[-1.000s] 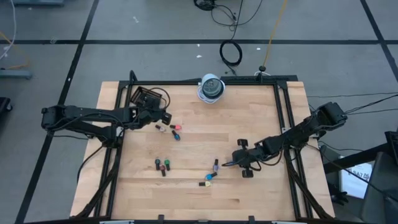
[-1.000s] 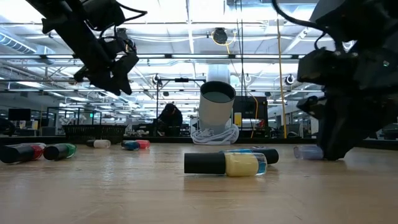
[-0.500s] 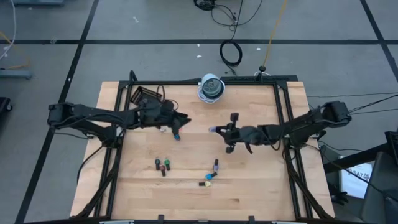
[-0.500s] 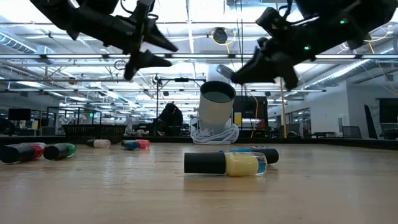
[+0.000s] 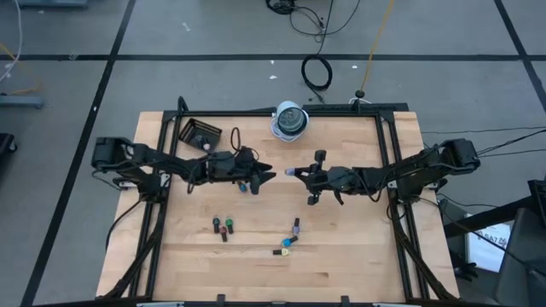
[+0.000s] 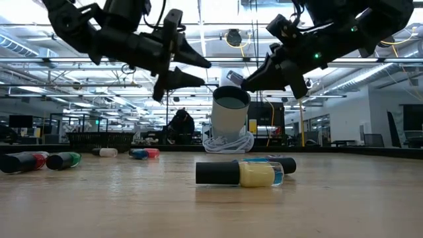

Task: Pick & Place Nail Polish
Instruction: Put the steel blue nail polish bottle into the black basket

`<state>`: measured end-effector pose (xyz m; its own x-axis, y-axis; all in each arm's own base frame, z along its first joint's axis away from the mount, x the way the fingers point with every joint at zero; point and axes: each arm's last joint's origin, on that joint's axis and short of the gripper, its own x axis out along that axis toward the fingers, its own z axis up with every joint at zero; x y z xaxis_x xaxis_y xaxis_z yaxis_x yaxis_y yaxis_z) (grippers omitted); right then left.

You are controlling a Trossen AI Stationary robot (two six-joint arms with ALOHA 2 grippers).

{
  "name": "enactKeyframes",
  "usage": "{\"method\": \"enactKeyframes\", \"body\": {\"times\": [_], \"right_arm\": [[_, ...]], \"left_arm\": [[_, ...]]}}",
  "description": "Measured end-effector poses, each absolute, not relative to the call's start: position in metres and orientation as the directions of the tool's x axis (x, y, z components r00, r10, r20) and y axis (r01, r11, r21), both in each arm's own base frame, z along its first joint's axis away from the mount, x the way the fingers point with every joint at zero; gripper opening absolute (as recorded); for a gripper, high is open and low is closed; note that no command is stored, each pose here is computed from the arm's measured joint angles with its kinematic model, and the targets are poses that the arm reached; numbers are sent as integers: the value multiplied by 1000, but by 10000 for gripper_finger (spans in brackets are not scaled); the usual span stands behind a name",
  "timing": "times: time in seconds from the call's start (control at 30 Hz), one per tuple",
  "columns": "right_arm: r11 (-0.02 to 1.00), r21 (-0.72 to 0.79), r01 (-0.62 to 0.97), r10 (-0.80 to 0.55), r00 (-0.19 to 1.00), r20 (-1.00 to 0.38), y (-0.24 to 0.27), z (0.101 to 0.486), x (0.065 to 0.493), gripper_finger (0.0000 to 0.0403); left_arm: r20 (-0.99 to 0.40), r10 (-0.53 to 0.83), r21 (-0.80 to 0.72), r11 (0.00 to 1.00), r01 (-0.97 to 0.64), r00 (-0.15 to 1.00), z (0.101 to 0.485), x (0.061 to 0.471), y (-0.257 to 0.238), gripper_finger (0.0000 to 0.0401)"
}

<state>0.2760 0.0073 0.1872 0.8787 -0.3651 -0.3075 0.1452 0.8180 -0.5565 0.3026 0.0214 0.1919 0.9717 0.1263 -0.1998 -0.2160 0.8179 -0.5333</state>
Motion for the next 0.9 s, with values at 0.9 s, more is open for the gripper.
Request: {"method": "enactKeyframes", "body": {"times": [0.9], "right_arm": [[818, -556, 149, -365, 881, -301, 7, 188, 276, 46]], "left_arm": [[-187, 111, -556, 807, -199, 976, 185, 370, 25, 233]]}}
